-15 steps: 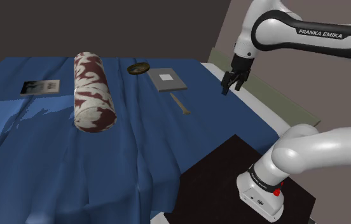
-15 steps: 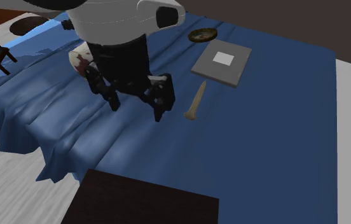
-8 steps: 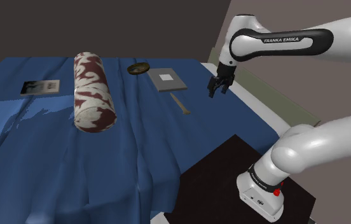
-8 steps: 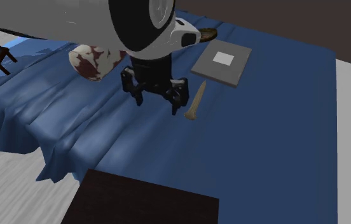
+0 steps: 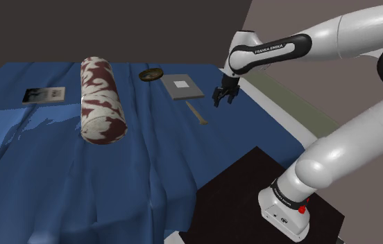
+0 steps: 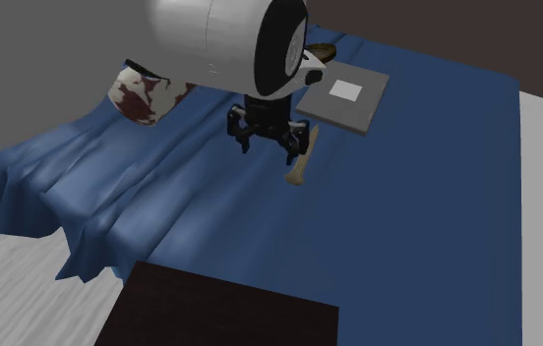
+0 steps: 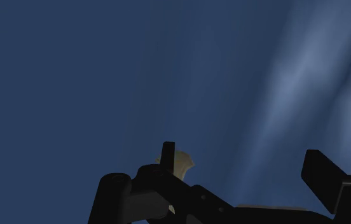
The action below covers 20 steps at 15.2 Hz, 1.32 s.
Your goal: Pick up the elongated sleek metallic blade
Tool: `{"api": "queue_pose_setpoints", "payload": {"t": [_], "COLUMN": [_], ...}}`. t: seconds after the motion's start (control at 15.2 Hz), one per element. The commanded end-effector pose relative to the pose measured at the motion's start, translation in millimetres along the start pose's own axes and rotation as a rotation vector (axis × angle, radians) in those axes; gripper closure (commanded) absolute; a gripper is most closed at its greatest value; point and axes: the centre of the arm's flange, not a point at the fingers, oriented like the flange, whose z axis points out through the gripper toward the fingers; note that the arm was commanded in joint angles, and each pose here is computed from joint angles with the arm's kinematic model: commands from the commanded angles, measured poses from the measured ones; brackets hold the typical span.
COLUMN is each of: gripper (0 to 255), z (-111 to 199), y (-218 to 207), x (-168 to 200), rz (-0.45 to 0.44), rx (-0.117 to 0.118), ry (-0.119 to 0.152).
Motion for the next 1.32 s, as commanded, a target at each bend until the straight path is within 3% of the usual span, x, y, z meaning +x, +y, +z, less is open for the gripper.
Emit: {"api": "queue_pose_setpoints", "payload": {"t": [0.0,1.25], "gripper": [0,0], "z": [17,163], "y": [5,48], "x": [20,213], "rz": [0.005,0.058], "rx": [0.003,0.032], "ry": [0.006,0.051]}}
